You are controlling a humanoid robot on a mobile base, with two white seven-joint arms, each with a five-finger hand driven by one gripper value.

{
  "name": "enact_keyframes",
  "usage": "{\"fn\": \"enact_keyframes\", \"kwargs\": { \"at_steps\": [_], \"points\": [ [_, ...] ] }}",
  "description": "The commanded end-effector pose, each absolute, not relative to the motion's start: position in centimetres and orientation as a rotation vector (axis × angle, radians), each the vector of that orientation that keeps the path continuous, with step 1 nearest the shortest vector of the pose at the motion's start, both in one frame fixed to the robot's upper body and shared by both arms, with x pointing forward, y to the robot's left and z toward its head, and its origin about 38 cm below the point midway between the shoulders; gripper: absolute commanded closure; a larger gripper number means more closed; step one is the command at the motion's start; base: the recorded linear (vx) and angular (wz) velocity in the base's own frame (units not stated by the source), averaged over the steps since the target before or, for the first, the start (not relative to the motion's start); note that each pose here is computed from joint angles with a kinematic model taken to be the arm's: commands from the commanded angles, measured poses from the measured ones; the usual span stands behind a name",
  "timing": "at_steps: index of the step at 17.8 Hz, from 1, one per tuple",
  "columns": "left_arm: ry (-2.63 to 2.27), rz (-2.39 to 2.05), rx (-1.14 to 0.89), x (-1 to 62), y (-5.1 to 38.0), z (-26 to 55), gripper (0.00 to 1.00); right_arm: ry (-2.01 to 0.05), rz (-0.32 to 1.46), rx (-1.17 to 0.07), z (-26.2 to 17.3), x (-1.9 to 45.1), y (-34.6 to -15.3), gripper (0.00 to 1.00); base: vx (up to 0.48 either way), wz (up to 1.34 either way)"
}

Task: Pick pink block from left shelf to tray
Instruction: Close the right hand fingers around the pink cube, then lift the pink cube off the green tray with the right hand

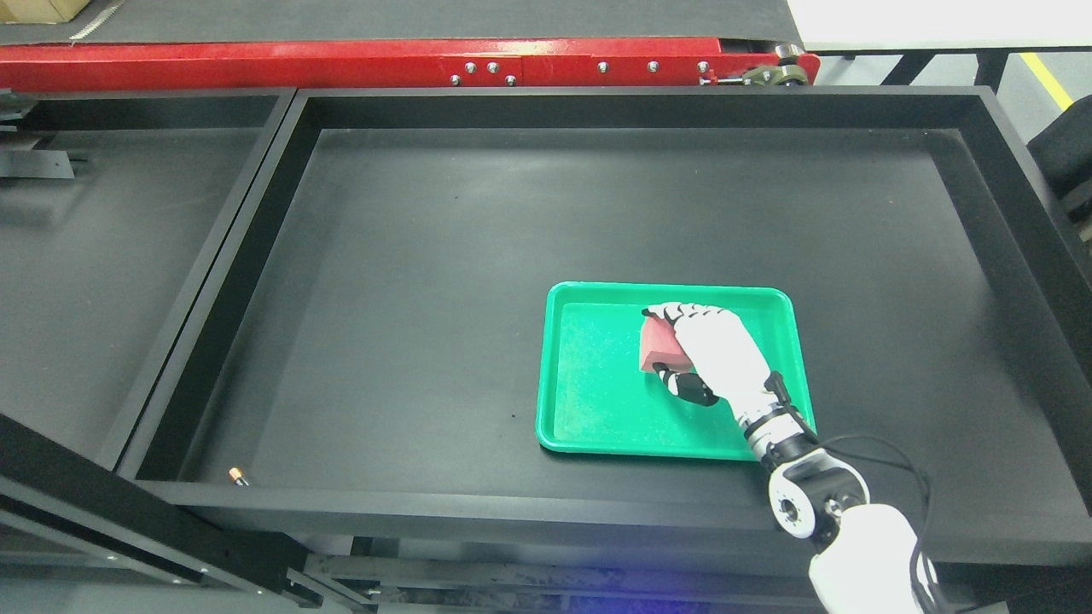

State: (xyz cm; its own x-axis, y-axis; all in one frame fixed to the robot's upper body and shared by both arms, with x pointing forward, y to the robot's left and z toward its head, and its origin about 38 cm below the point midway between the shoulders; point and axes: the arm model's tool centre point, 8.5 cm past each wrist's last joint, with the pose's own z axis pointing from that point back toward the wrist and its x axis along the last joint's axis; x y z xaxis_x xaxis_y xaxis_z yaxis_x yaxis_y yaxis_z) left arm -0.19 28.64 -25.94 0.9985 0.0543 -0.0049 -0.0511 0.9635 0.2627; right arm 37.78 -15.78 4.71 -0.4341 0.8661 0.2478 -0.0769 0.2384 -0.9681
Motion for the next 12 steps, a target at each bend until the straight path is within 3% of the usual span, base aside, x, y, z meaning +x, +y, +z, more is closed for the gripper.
{"fn": "enact_keyframes", "kwargs": {
  "at_steps": [1,5,12],
  "points": [
    [-0.035,0.056,0.281,2.3,29.7,-25.8,0.0,-2.074,0.853,-1.089,12.0,35.6,-18.9,0.97,0.007,-0.01],
    [-0.035,0.056,0.281,2.3,29.7,-25.8,0.0,-2.139,0.739,-1.14,12.4,34.1,-19.4,0.97,-0.005,0.0],
    [-0.035,0.056,0.281,2.3,29.7,-25.8,0.0,-2.172,0.617,-1.053,12.7,33.0,-20.0,0.96,-0.053,0.05]
  ]
}}
